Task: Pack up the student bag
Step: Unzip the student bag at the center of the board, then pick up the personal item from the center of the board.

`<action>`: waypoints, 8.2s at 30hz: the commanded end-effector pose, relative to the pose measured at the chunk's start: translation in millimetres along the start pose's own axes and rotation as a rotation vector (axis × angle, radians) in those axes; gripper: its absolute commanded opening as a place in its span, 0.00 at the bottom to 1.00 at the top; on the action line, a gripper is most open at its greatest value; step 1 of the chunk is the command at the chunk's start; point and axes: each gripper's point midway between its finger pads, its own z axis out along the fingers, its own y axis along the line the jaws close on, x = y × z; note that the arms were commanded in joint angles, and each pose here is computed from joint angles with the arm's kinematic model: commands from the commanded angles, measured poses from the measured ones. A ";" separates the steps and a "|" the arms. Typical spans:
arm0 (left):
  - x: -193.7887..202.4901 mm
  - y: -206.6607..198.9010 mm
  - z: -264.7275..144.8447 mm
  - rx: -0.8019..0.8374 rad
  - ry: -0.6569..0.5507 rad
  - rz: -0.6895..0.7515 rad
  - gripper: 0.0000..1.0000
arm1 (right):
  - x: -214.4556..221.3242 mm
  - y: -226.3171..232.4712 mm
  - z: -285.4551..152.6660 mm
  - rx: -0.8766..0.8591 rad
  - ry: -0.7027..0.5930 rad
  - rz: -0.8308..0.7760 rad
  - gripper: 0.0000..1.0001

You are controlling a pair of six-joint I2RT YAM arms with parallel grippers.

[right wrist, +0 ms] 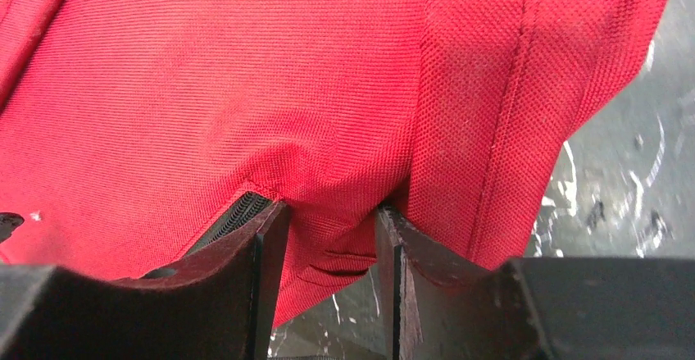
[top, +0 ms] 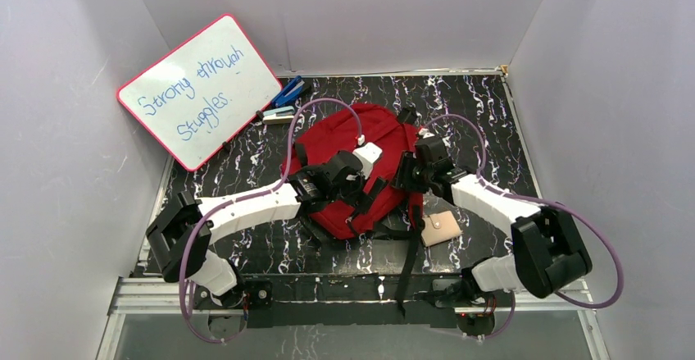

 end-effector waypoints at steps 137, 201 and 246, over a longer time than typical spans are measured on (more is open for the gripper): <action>-66.8 45.9 -4.9 -0.091 -0.036 -0.087 0.50 | 13.6 -88.1 -118.6 0.150 -0.444 0.512 0.00; -179.3 -67.5 -187.2 0.906 -0.582 -0.239 0.00 | -67.6 141.4 -280.2 -1.086 -0.869 -0.323 0.72; -31.8 28.9 -17.0 -0.100 0.081 0.145 0.53 | -60.0 15.2 -139.2 -0.242 -0.514 0.121 0.00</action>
